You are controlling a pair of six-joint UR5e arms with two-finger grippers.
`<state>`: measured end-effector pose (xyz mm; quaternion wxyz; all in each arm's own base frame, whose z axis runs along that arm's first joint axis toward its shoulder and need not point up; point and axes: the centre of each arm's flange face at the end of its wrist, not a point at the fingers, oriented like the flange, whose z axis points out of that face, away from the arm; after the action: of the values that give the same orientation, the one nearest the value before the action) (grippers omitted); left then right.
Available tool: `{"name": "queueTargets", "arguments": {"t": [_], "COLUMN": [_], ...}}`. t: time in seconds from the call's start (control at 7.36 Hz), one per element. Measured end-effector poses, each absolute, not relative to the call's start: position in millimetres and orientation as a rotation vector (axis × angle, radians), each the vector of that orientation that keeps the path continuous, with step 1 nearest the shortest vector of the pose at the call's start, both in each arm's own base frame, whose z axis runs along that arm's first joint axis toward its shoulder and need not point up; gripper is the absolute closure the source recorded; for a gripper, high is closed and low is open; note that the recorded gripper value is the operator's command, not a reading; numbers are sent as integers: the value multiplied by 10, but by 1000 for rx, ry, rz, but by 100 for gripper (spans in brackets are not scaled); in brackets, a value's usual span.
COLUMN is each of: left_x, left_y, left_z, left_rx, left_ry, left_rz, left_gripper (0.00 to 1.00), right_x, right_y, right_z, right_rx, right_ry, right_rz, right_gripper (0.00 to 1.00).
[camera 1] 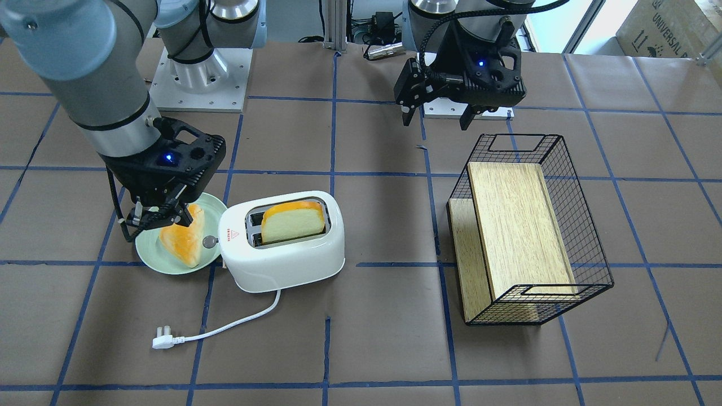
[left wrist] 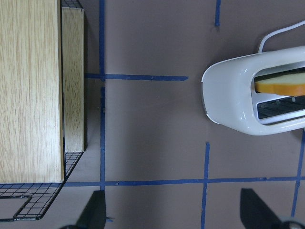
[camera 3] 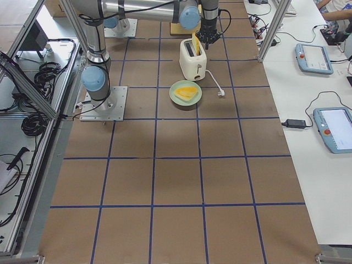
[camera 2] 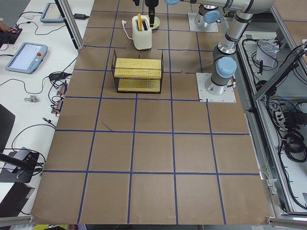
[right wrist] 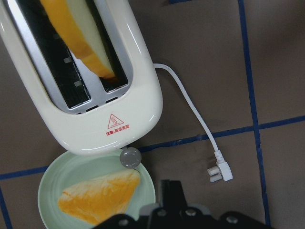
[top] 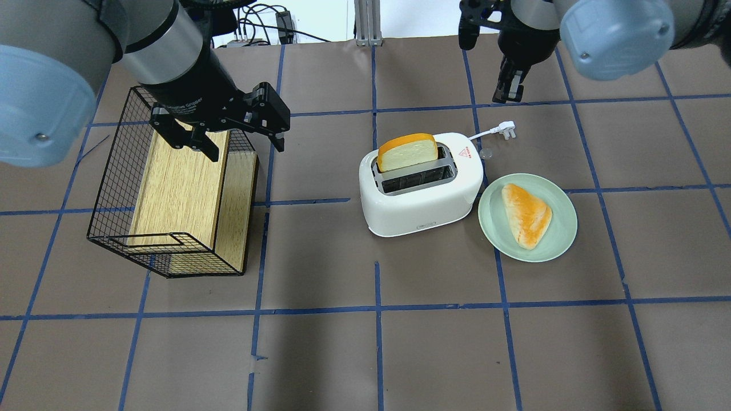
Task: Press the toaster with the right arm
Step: 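Lift the right gripper up and away from the toaster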
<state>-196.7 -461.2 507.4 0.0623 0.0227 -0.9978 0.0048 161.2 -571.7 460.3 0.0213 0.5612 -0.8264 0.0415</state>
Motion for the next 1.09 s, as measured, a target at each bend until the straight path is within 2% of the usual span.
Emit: {"name": "queueTargets", "arguments": {"t": [0.41,0.54,0.81,1.09], "left_x": [-1967,-1967,-1967,-1967], "left_y": [-4612,-4612,-4612,-4612], "left_z": [5070,5070,5069,5070], "left_rx": [69,69,69,69], "left_ry": [-3016,-3016,-3016,-3016], "left_rz": [13,13,13,13], "left_gripper": [0,0,0,0], "right_x": [1612,1612,1565,1506], "right_y": [-5386,-5317,-5293,-5308], "right_z": [5036,5074,5130,5140], "right_rx": [976,701,416,264], "right_ry": [-2935,-3030,-3090,-3094], "right_rz": [97,39,-17,-28], "right_gripper": [92,80,0,0]}}
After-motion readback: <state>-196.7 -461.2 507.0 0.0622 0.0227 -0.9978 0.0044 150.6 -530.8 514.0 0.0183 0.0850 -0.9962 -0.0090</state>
